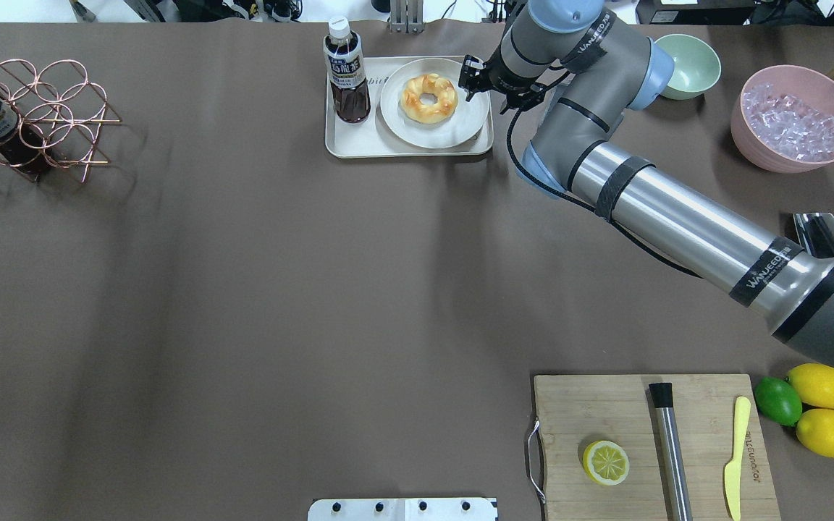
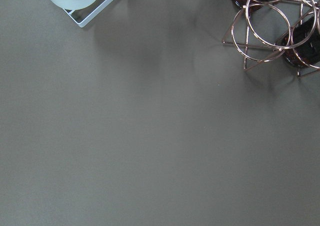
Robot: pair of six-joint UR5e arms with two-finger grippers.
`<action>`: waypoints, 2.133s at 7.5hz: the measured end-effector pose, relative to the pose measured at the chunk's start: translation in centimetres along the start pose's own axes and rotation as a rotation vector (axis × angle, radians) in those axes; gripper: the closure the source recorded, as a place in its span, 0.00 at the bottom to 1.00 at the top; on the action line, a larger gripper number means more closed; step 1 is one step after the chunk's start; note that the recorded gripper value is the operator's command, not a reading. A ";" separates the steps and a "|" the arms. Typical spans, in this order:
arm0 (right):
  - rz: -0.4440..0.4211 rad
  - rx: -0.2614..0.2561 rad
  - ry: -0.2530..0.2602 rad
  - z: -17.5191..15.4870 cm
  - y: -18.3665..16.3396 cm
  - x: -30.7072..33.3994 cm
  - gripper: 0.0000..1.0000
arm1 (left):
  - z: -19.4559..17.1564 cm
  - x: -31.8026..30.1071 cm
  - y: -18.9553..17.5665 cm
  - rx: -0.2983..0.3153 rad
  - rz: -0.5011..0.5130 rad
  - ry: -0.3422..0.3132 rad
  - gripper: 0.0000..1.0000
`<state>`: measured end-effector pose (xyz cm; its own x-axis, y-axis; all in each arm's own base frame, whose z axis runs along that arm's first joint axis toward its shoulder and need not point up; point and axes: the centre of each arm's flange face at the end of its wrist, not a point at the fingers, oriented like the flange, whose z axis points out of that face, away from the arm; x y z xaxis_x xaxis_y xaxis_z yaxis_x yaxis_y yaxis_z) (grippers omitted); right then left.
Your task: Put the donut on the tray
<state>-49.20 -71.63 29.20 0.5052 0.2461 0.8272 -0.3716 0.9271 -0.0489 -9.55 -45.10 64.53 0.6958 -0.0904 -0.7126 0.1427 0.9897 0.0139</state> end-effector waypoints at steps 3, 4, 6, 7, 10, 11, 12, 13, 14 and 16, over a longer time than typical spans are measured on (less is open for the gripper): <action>-0.003 -0.015 -0.036 -2.3 -0.9 -0.2 0.00 | 0.1 -0.1 0.1 -0.002 -0.003 0.000 0.02; -0.006 -0.040 -0.055 -3.6 -1.1 0.5 0.00 | 0.1 -0.2 0.2 -0.004 -0.004 -0.001 0.02; -0.037 -0.082 -0.066 -7.3 -0.7 4.1 0.00 | 0.3 -0.5 0.6 -0.007 -0.008 -0.002 0.02; -0.064 -0.097 -0.055 -9.5 -0.5 7.1 0.00 | 0.3 -0.6 0.8 -0.008 -0.011 -0.002 0.02; -0.135 -0.104 0.002 -16.2 1.0 16.5 0.00 | 0.4 -1.0 1.0 -0.011 -0.016 -0.003 0.02; -0.170 -0.108 0.039 -18.3 1.8 19.8 0.00 | 0.6 -1.1 1.2 -0.015 -0.020 -0.003 0.02; -0.201 -0.120 0.087 -20.7 2.4 22.8 0.00 | 0.7 -1.3 1.4 -0.018 -0.023 -0.004 0.02; -0.238 -0.139 0.135 -22.7 2.7 25.2 0.00 | 0.8 -1.4 1.6 -0.021 -0.026 -0.004 0.02; -0.300 -0.168 0.184 -23.9 2.6 28.3 0.00 | 0.9 -1.5 1.6 -0.022 -0.027 -0.003 0.02; -0.433 -0.232 0.257 -24.8 1.1 37.5 0.00 | 0.9 -1.5 1.7 -0.023 -0.029 -0.003 0.02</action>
<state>-11.33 -54.34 46.29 0.7585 -0.1372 0.6371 0.0787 0.9897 0.1195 -9.71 -43.42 66.28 0.6935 -0.1193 -0.7105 0.1466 0.9889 -0.0229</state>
